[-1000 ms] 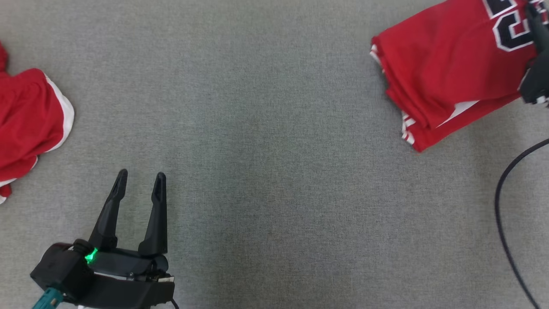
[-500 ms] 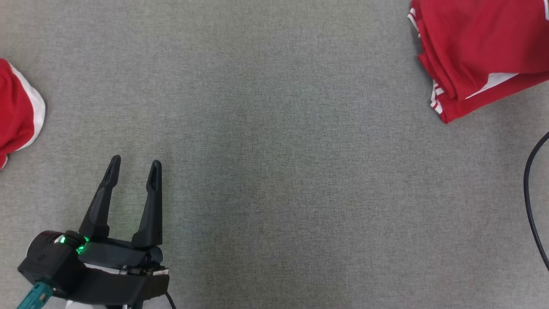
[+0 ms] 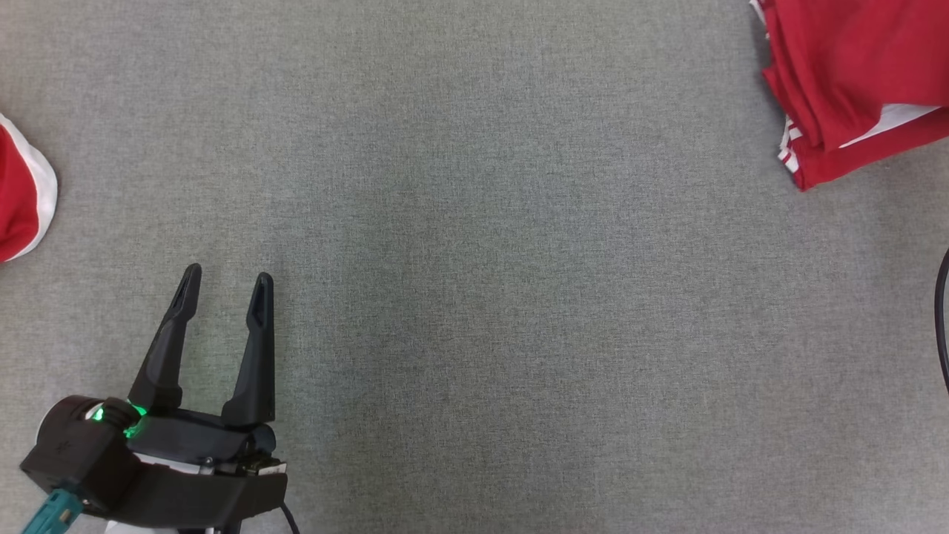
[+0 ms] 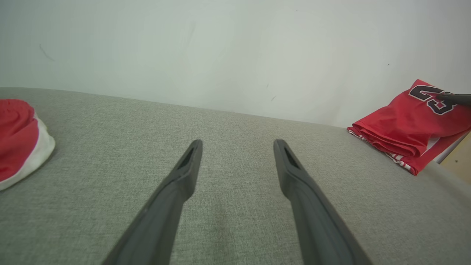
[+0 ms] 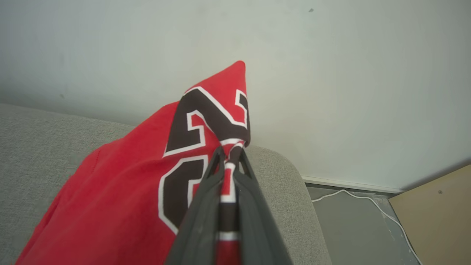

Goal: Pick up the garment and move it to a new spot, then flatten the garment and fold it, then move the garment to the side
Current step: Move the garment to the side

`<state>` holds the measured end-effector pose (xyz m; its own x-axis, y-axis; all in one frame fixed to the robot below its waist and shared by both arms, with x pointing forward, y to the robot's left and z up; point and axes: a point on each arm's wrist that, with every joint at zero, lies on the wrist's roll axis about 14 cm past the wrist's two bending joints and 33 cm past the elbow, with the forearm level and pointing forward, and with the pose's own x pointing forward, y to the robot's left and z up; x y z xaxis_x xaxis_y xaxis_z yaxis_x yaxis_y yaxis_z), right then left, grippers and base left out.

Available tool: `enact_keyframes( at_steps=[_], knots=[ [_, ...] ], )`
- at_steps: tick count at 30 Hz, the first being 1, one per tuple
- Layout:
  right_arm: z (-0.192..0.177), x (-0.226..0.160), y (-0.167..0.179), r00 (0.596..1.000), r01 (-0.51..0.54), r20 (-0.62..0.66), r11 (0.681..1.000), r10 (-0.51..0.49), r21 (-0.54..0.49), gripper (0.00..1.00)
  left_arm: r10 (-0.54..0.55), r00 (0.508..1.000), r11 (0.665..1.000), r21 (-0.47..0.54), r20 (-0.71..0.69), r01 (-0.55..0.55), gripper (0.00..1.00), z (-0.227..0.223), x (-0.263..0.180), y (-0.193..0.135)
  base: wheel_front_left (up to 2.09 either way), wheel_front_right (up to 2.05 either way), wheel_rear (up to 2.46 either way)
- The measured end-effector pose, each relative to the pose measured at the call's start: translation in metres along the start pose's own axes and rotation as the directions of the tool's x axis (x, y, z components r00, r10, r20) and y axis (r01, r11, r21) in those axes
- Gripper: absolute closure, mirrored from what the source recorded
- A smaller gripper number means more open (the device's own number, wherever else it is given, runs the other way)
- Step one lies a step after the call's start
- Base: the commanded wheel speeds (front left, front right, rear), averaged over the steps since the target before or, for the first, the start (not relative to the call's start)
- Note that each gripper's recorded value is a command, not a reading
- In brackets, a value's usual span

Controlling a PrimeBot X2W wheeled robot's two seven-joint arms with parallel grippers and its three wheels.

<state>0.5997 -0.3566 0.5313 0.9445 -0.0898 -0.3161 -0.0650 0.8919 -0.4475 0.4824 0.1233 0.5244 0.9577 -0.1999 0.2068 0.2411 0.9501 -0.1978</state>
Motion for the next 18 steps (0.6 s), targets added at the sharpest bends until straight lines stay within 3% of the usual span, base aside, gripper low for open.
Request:
enact_keyframes(
  at_steps=[11, 12, 13, 14, 18],
  knots=[
    [-0.01, 0.0, -0.009, 0.999, 0.02, -0.035, 1.0, -0.021, -0.007, 1.0, 0.01, 1.0, 1.0, 0.002, -0.003, -0.01, 0.0, -0.002, 0.001, 0.002, 0.0, 0.0, 0.0],
    [-0.012, -0.001, -0.011, 0.999, 0.026, -0.044, 1.0, -0.027, -0.007, 0.72, 0.009, 1.0, 1.0, 0.002, -0.003, -0.009, 0.0, -0.002, 0.001, 0.002, 0.0, 0.0, 0.0],
    [-0.014, -0.001, -0.012, 0.998, 0.029, -0.051, 1.0, -0.03, -0.008, 0.72, 0.01, 1.0, 1.0, 0.002, -0.003, -0.01, 0.0, -0.002, 0.001, 0.002, 0.0, 0.0, 0.0],
    [-0.016, -0.002, -0.013, 0.998, 0.034, -0.057, 0.999, -0.034, -0.008, 0.0, 0.01, 1.0, 1.0, 0.002, -0.002, -0.01, 0.0, -0.001, 0.001, 0.002, 0.0, 0.0, 0.0],
    [-0.014, -0.004, -0.018, 0.998, 0.045, -0.05, 0.999, -0.046, -0.02, 0.0, 0.01, 1.0, 1.0, 0.004, 0.001, -0.01, 0.0, 0.001, 0.0, 0.002, 0.0, 0.0, 0.0]
  ],
)
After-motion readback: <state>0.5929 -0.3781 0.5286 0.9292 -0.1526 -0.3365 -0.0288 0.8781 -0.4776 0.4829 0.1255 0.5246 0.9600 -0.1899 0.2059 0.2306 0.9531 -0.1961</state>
